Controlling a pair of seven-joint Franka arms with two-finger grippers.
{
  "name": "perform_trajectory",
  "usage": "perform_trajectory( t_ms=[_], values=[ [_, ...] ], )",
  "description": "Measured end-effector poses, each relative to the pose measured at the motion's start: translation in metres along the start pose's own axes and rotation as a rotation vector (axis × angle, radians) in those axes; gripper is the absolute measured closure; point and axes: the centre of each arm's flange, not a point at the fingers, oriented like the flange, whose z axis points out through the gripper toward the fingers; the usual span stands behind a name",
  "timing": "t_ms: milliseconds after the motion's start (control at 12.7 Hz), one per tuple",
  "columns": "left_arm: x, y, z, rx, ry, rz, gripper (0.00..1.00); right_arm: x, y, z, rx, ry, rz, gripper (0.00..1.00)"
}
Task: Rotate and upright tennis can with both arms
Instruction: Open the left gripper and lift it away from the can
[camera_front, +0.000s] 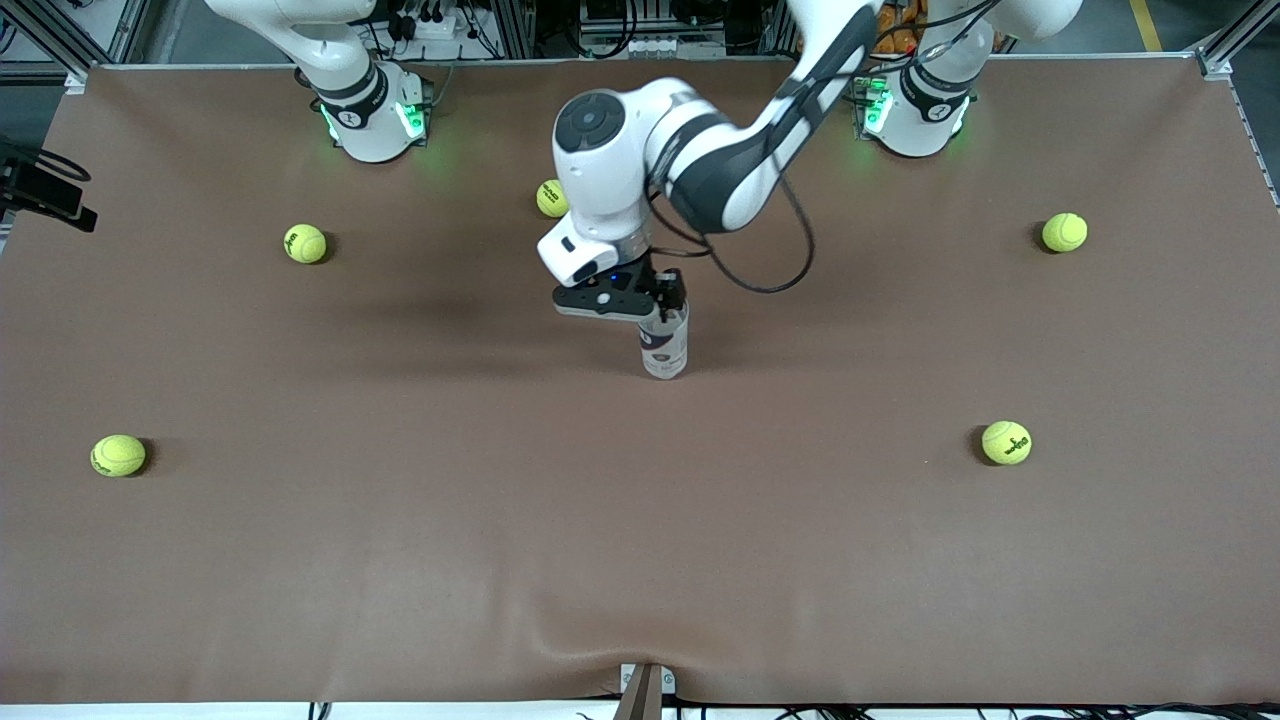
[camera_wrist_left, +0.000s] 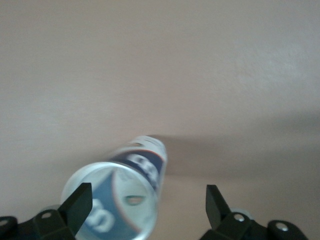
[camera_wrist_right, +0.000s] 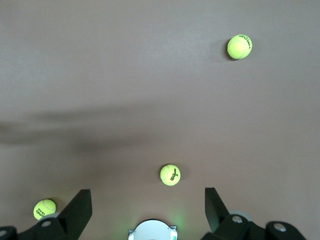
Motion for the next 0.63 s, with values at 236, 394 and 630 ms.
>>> perform_trajectory(
  t_ms=[236,394,630],
  values=[
    [0.022,-0.060,-0.061,0.016,0.006,-0.083,0.00,0.000,0.000,0.000,0.000,0.000,0.000,0.00],
    [0.035,-0.109,-0.100,0.027,0.007,-0.152,0.00,0.000,-0.001,0.000,0.000,0.000,-0.001,0.00],
    [0.054,-0.201,-0.147,0.040,0.009,-0.263,0.00,0.000,-0.003,0.000,-0.001,-0.001,-0.007,0.00]
  ],
)
